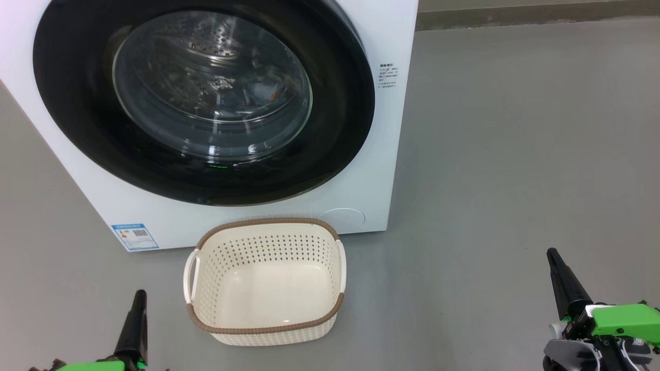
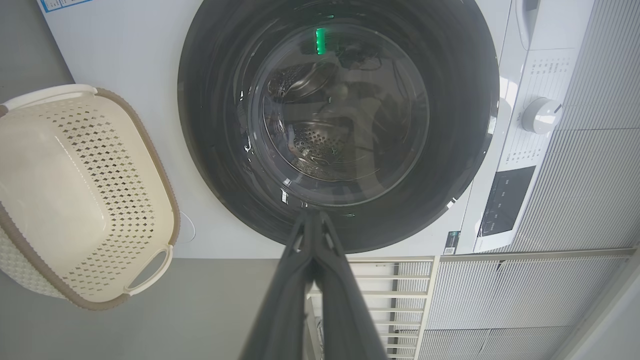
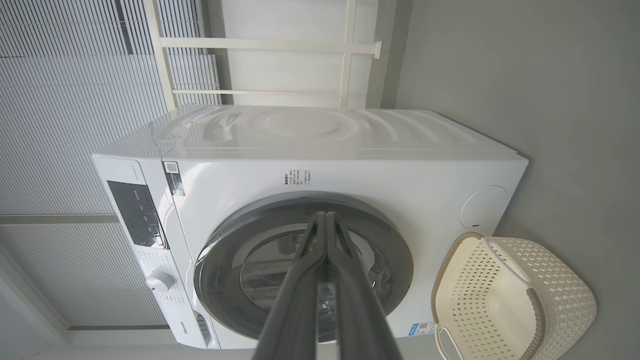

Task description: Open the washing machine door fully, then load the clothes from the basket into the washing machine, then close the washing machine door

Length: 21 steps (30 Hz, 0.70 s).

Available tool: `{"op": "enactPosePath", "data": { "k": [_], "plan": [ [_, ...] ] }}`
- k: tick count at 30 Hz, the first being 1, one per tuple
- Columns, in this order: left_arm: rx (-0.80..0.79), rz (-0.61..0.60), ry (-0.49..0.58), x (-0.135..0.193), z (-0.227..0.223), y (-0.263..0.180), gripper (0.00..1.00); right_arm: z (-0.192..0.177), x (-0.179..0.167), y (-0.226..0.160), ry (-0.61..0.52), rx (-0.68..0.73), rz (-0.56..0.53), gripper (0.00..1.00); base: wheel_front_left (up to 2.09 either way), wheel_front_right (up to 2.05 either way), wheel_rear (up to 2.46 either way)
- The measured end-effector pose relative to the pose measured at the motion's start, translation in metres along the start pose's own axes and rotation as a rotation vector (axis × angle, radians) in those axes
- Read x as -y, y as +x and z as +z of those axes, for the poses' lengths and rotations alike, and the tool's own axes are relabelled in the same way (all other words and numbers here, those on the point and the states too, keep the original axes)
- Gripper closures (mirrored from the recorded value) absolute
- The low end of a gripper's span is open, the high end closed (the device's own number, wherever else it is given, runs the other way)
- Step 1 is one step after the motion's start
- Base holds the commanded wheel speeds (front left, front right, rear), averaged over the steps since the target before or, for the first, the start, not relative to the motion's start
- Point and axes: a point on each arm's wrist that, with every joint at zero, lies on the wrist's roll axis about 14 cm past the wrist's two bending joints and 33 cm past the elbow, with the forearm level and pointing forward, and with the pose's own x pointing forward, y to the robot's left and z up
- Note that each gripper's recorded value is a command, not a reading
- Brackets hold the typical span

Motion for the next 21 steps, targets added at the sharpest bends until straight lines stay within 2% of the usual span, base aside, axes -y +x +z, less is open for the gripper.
{"op": "enactPosePath", "data": {
  "k": [21],
  "plan": [
    [0.000,0.000,0.000,0.0000,-0.0001,0.0000,1.00,0.0000,0.0000,0.0000,0.000,0.000,0.000,1.00,0.00,0.00,0.00]
  ]
}}
